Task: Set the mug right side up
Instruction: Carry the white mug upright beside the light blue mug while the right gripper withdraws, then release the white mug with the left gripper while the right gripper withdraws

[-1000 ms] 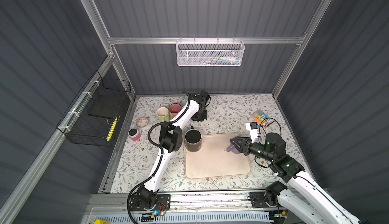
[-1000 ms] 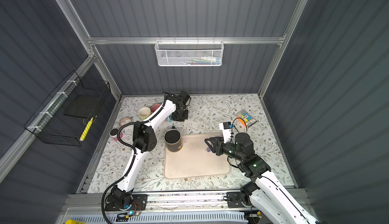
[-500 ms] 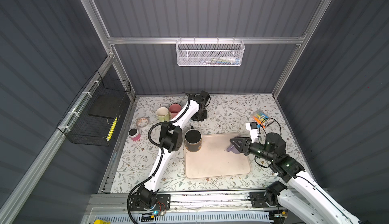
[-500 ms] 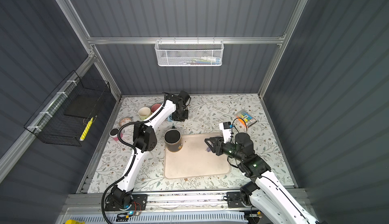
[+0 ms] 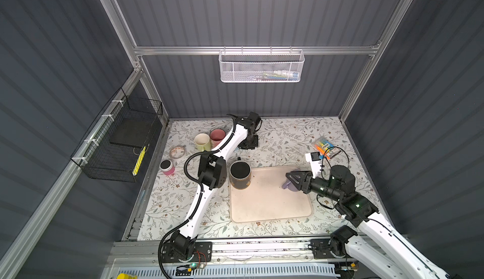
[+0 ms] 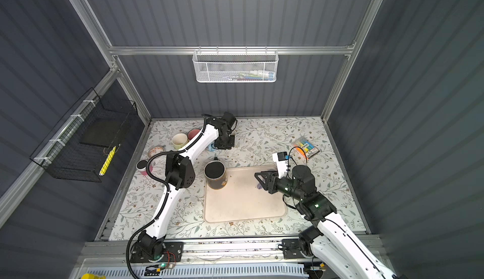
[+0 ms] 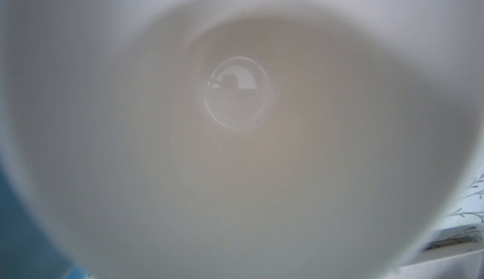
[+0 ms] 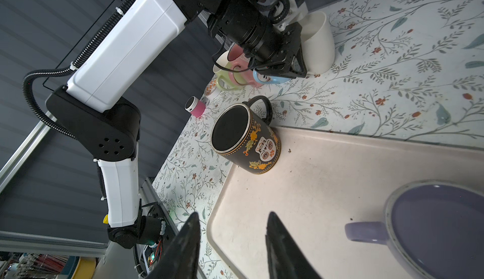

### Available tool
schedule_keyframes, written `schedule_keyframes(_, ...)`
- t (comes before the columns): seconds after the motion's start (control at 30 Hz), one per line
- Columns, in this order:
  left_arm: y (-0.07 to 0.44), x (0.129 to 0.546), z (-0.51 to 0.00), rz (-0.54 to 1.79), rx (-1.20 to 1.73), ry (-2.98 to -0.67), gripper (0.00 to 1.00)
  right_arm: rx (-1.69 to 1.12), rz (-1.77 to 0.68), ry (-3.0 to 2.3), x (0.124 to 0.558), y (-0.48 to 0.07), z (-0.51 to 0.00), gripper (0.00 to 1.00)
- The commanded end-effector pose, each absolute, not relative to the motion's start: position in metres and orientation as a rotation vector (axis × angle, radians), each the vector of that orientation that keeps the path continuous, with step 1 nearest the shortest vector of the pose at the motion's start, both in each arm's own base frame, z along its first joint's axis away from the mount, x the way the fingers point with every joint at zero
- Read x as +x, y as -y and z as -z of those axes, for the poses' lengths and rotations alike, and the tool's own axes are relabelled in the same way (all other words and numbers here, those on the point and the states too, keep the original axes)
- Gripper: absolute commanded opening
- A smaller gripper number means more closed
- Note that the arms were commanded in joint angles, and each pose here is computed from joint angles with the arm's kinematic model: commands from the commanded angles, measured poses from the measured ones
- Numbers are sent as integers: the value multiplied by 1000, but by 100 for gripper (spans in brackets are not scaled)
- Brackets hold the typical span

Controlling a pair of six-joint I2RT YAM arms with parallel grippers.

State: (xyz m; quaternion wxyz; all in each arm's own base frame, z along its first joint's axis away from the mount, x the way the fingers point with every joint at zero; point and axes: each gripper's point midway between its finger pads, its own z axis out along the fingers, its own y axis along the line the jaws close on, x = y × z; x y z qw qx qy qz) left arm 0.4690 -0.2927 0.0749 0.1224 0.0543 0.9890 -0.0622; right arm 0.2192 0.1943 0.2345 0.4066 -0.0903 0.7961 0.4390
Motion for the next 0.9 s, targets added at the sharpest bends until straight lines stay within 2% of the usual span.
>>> schedule_keyframes(0.0,294,477,-113,252,134,-2811,28,-234,-1105,-2007,218,-195,-233,43)
schedule_keyframes(0.2,295,477,-127,267,147,-2781,44,-224,-1080,-2023,221,-193,-228,45)
schedule_keyframes(0.4,297,473,-165,288,206,-2684,57,-219,-1061,-2073,225,-194,-220,49)
schedule_keyframes(0.73,292,446,-234,302,313,-2533,67,-189,-1011,-2155,229,-191,-212,53)
schedule_keyframes(0.87,284,428,-257,311,351,-2469,71,-102,-912,-2212,235,-177,-209,53)
